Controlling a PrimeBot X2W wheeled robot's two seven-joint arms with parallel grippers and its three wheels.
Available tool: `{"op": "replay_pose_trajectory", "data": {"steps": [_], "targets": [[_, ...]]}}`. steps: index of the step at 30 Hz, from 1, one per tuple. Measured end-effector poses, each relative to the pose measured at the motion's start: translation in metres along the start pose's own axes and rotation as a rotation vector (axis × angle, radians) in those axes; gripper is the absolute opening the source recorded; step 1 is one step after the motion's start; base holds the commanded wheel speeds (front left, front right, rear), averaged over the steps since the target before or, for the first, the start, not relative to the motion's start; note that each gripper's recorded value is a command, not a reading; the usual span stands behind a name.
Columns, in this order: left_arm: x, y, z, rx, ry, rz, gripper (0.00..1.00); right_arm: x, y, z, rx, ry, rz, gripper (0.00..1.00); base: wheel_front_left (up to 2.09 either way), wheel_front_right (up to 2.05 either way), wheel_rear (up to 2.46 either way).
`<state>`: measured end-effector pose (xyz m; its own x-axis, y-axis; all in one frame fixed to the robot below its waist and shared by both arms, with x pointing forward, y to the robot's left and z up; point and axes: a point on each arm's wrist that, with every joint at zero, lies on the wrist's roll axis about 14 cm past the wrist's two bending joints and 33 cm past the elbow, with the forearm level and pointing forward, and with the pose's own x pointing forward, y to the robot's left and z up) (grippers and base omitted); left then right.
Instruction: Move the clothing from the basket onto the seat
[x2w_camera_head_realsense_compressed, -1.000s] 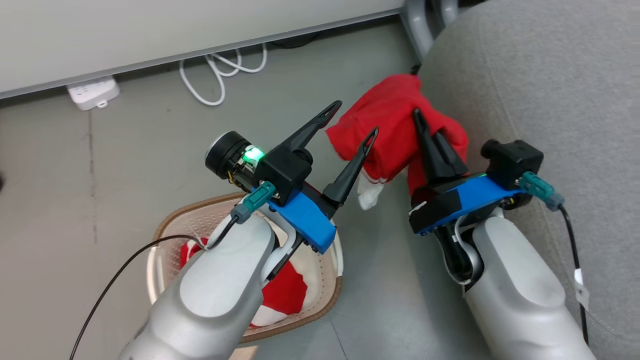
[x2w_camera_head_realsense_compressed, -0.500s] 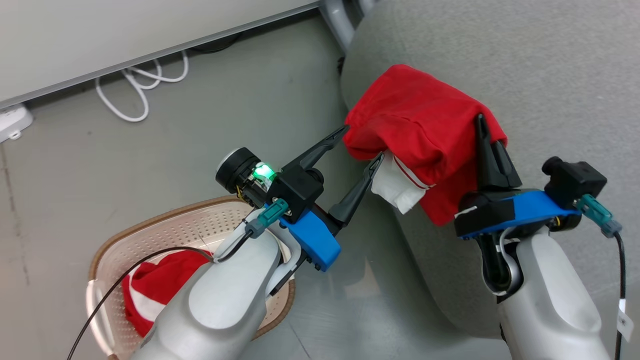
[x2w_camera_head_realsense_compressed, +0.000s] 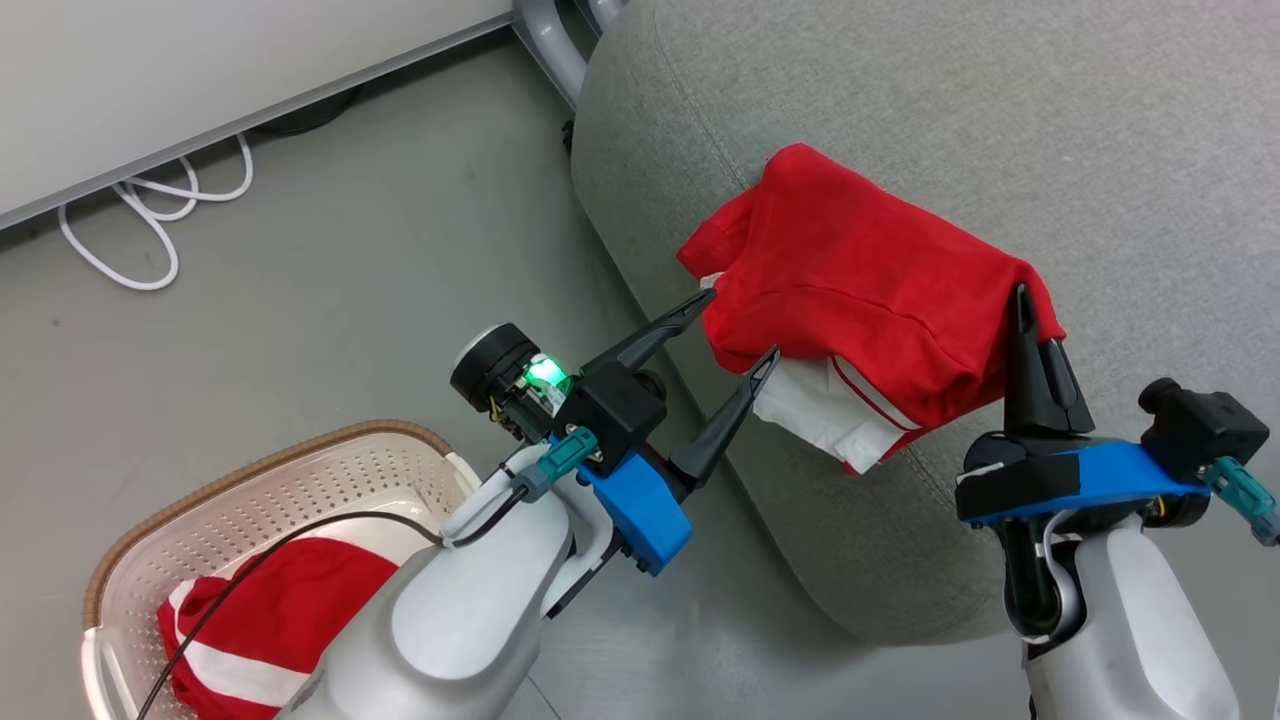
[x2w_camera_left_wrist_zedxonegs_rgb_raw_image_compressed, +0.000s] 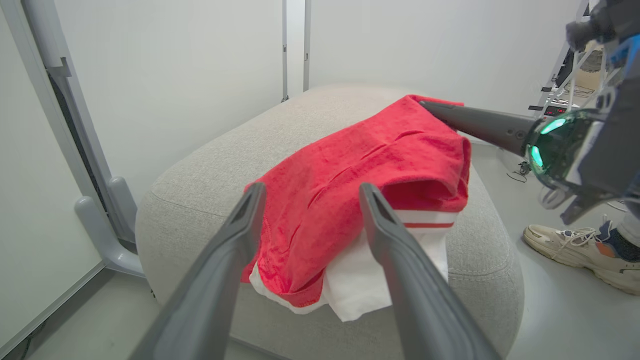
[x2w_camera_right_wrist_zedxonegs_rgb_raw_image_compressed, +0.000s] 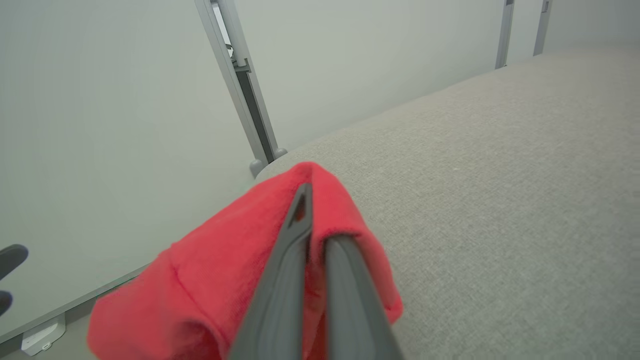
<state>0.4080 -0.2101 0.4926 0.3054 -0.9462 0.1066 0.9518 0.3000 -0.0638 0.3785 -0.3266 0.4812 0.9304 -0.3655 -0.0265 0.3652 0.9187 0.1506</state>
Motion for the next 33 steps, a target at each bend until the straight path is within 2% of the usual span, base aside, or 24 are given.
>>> {"op": "replay_pose_trajectory", "data": {"steps": [8,14,19,23,29,33], "targets": [[0.002,-0.002,-0.006,-0.017,0.002,-0.013,1.00,0.002,-0.001,0.002,-0.003,-0.009,-0.003,0.00,0.00,0.00,0.00],[-0.001,0.010,-0.012,-0.021,0.003,0.005,1.00,0.023,0.014,0.024,-0.031,-0.080,0.040,0.00,0.00,0.00,0.00],[-0.002,0.027,-0.022,-0.033,0.004,0.027,1.00,0.056,0.026,0.062,-0.096,-0.193,0.074,0.00,0.00,0.00,0.00],[-0.002,0.050,-0.037,-0.037,0.008,0.054,1.00,0.088,0.026,0.112,-0.174,-0.332,0.082,0.00,0.00,0.00,0.00],[-0.003,0.085,-0.063,-0.032,0.020,0.082,1.00,0.127,-0.002,0.179,-0.272,-0.515,0.010,0.00,0.00,0.00,0.00],[-0.007,0.105,-0.086,-0.047,0.034,0.103,1.00,0.150,-0.015,0.190,-0.351,-0.543,-0.024,0.00,0.00,0.00,0.00]]}}
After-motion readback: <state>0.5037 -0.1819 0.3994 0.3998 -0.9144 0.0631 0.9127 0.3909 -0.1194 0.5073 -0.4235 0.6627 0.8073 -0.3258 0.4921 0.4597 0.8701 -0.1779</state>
